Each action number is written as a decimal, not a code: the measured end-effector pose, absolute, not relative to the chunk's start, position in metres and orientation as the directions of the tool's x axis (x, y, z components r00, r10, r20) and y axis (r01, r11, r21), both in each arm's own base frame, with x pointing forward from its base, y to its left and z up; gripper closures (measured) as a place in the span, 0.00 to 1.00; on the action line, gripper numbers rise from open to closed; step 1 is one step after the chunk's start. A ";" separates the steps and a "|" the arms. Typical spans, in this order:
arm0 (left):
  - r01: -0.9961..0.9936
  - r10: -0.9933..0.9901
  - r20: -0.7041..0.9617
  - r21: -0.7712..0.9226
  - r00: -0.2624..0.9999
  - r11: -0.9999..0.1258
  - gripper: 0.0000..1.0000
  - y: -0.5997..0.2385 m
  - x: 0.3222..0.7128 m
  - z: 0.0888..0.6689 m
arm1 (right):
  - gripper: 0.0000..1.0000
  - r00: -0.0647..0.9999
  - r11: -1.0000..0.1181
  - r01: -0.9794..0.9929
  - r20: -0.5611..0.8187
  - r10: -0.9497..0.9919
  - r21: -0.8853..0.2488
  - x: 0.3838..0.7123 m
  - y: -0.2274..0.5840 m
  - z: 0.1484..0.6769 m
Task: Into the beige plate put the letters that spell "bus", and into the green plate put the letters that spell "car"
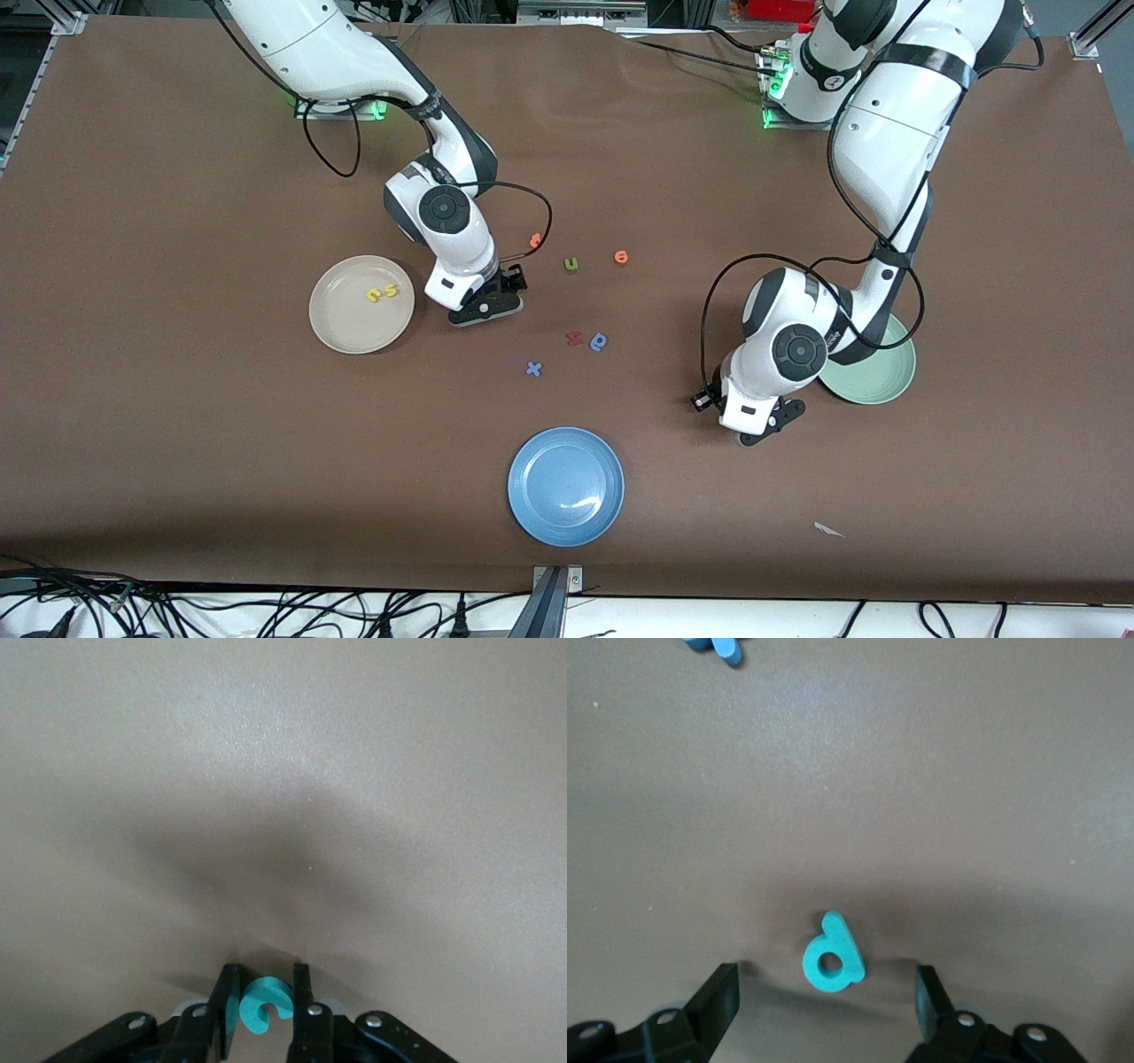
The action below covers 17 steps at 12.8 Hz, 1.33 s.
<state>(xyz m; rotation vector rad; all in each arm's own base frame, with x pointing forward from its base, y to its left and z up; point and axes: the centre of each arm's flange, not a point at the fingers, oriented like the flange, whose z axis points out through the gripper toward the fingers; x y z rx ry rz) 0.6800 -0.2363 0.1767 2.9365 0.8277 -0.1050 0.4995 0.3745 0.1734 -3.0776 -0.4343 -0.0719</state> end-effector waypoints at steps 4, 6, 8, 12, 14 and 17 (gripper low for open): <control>0.507 0.501 -0.106 0.042 0.859 -0.861 0.72 -0.219 0.690 0.206 | 0.15 0.958 -0.959 0.284 0.058 0.282 -0.022 0.501 0.375 0.170; 0.453 0.448 -0.138 0.008 0.883 -0.891 0.72 -0.202 0.692 0.235 | 0.17 0.955 -0.957 0.290 0.061 0.289 -0.023 0.499 0.377 0.166; 0.363 0.361 -0.199 -0.029 0.911 -0.932 0.72 -0.166 0.689 0.269 | 0.22 0.955 -0.956 0.292 0.067 0.290 -0.024 0.499 0.378 0.166; 0.211 0.208 -0.297 -0.024 0.932 -0.977 0.72 -0.064 0.683 0.305 | 0.50 0.953 -0.955 0.295 0.074 0.292 -0.025 0.499 0.379 0.167; 0.155 0.156 -0.337 -0.032 0.929 -0.987 0.72 -0.015 0.674 0.286 | 0.57 0.954 -0.956 0.293 0.074 0.291 -0.023 0.499 0.378 0.166; 0.121 0.126 -0.370 -0.037 0.921 -0.992 0.72 0.010 0.656 0.249 | 0.64 0.954 -0.956 0.293 0.075 0.291 -0.022 0.500 0.378 0.166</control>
